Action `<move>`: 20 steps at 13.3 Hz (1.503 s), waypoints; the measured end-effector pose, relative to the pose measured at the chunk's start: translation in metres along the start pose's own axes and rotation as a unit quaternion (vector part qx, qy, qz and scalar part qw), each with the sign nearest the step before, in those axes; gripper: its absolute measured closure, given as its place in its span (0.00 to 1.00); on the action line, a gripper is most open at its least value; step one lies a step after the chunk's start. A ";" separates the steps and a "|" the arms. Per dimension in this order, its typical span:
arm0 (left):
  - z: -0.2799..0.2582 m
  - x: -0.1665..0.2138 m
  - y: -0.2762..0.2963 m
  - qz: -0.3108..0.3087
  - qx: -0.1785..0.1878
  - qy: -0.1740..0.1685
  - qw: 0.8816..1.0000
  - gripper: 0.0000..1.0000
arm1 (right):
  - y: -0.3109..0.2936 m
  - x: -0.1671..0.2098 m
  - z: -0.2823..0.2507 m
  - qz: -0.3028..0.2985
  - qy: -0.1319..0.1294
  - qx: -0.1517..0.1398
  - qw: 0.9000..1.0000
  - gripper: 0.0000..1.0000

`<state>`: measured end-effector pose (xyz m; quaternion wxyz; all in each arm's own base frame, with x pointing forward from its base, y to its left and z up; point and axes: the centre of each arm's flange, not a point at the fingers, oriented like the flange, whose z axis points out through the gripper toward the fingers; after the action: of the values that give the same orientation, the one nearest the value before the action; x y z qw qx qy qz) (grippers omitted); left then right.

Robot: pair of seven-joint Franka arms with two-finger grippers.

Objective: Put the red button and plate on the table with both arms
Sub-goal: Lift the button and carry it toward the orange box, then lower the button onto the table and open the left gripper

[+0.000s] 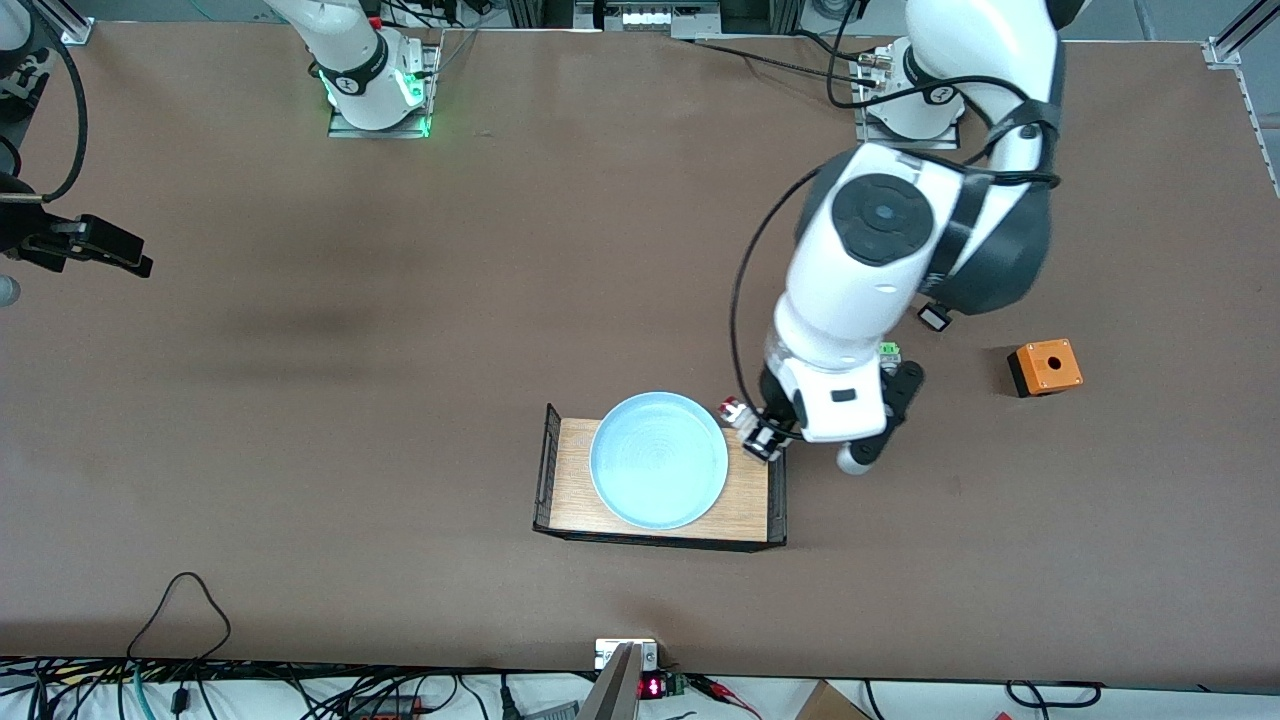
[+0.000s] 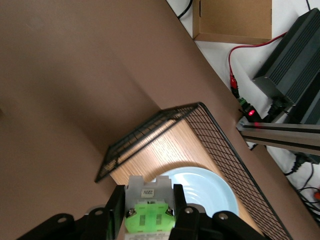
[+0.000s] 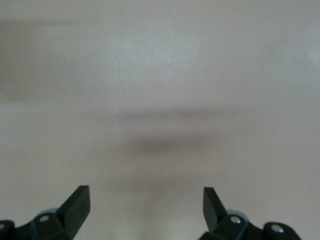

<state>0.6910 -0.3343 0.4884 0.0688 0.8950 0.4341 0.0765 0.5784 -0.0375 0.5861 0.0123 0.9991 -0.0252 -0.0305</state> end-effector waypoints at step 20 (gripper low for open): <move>0.123 0.224 -0.186 0.283 0.058 -0.123 0.949 0.57 | -0.009 0.003 -0.003 -0.007 0.013 -0.001 1.000 0.00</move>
<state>0.7099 -0.0509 0.3503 0.0456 0.9859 0.1548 -0.0434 0.5818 -0.0284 0.5891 0.0130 0.9996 -0.0180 -0.0172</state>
